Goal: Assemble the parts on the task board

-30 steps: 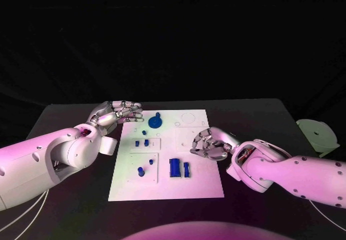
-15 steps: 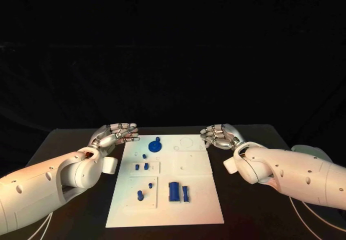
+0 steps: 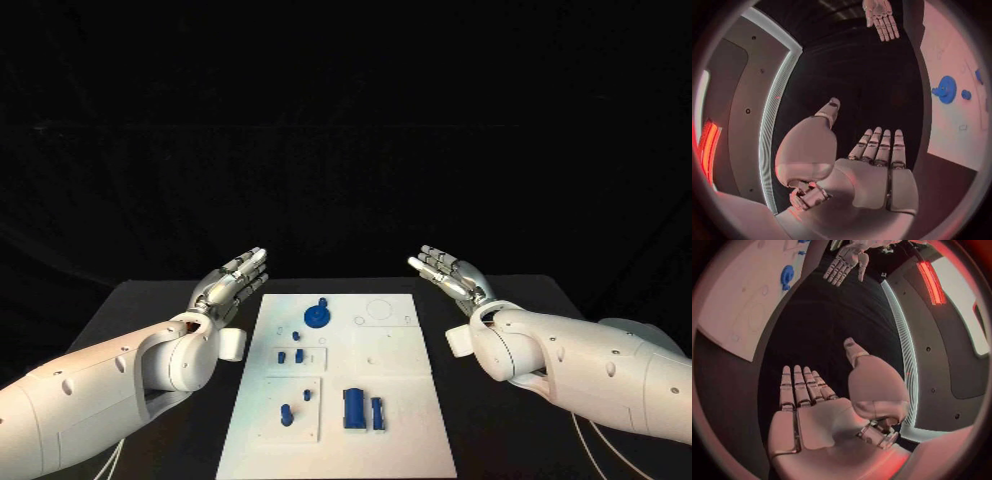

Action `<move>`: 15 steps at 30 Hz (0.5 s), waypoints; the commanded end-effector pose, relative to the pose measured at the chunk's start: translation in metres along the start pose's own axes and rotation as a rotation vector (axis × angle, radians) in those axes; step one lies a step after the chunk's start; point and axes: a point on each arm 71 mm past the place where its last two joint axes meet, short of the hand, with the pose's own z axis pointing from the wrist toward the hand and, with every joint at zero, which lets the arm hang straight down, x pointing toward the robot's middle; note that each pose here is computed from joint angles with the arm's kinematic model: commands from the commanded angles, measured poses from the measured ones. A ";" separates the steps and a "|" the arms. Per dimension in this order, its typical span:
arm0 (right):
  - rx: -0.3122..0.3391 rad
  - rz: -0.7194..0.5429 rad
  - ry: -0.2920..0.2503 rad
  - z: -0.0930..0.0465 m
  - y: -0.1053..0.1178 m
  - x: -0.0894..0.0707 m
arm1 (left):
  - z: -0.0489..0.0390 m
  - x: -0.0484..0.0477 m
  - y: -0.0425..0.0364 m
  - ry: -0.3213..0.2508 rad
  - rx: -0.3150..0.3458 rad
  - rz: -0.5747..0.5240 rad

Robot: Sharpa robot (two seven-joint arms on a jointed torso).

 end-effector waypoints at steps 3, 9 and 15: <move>-0.020 0.061 -0.066 -0.009 0.015 0.015 | -0.0016 0.0171 -0.0047 -0.047 0.019 0.045; -0.029 0.151 -0.135 -0.025 0.040 0.034 | -0.0094 0.0470 -0.0109 -0.106 0.041 0.105; -0.027 0.187 -0.163 -0.034 0.051 0.042 | -0.0171 0.0675 -0.0163 -0.149 0.059 0.147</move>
